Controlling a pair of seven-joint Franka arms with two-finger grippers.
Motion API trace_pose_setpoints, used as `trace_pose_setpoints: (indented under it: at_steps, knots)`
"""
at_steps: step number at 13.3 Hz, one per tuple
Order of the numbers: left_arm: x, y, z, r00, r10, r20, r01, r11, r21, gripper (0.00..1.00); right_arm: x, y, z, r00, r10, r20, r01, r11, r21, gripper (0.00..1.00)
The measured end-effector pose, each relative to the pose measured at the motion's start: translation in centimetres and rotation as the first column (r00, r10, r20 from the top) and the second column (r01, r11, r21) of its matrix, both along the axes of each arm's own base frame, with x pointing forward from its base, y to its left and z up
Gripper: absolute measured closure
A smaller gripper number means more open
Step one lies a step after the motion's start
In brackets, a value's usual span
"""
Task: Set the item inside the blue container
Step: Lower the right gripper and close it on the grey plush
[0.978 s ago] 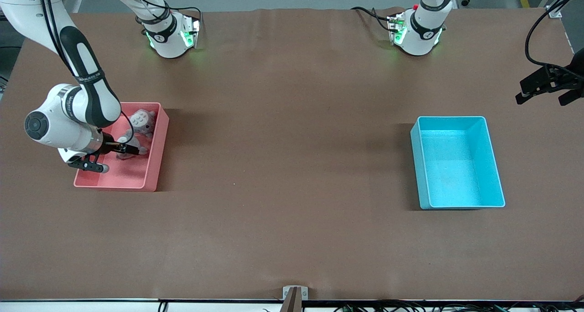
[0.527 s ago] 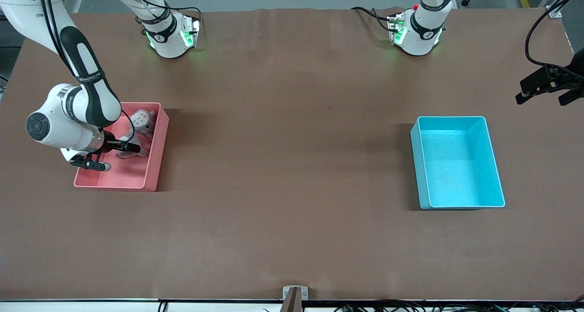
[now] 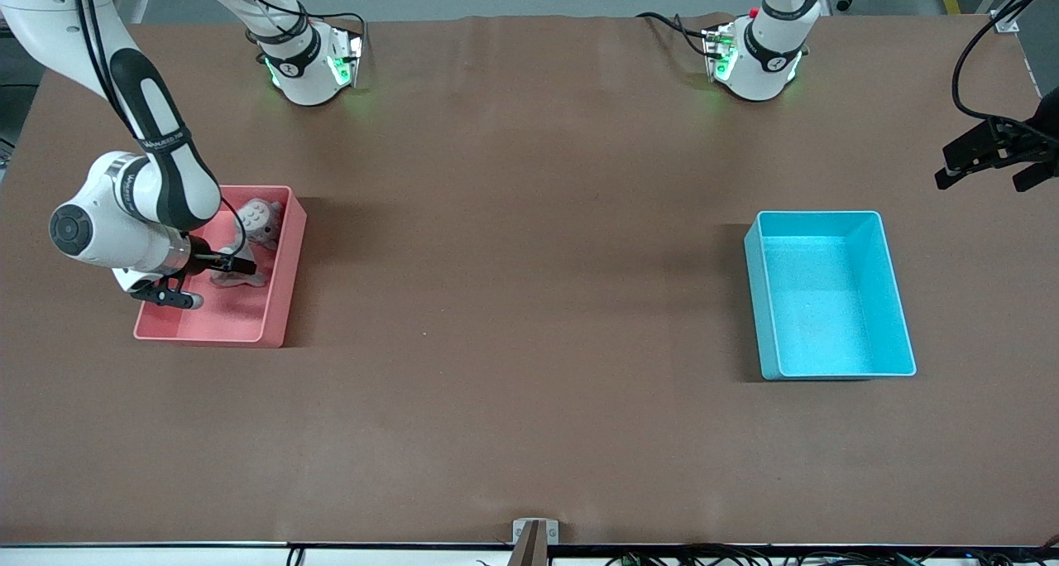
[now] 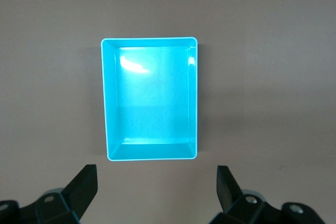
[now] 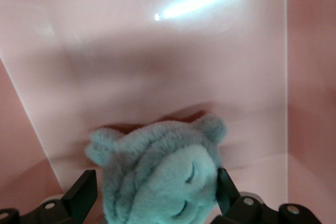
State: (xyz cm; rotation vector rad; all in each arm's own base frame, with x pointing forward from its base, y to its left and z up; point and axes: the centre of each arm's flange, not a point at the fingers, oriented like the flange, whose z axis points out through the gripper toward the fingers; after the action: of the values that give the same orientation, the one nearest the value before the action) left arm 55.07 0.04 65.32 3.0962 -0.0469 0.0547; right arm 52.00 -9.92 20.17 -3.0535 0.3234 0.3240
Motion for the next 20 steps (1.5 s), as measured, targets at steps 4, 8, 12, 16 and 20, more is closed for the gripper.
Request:
trace_pose_setpoints:
  at_steps: [4,8,12,16,20]
  knots:
    - [0.00,0.00,0.00,1.000,0.000,0.000,0.000,1.000,0.000,0.00,-0.11,0.01,-0.25,1.000,0.000,-0.006,0.000,1.000,0.001,0.03]
    - [0.00,0.00,0.00,1.000,0.000,0.000,0.000,1.000,0.000,0.00,-0.31,0.06,-0.52,1.000,-0.001,-0.021,0.001,1.000,0.004,0.21]
    - [0.00,0.00,0.00,1.000,0.000,0.000,0.000,1.000,0.000,0.00,-0.34,0.07,-0.54,1.000,-0.001,-0.024,0.001,1.000,0.005,0.24]
    - [0.00,0.00,0.00,1.000,0.000,0.000,0.000,1.000,0.000,0.00,-0.35,0.07,-0.53,1.000,-0.001,-0.026,0.001,1.000,0.005,0.40]
    - [0.00,0.00,0.00,1.000,0.000,0.000,0.000,1.000,0.000,0.00,-0.30,0.07,-0.45,1.000,-0.001,-0.030,0.001,1.000,0.007,0.48]
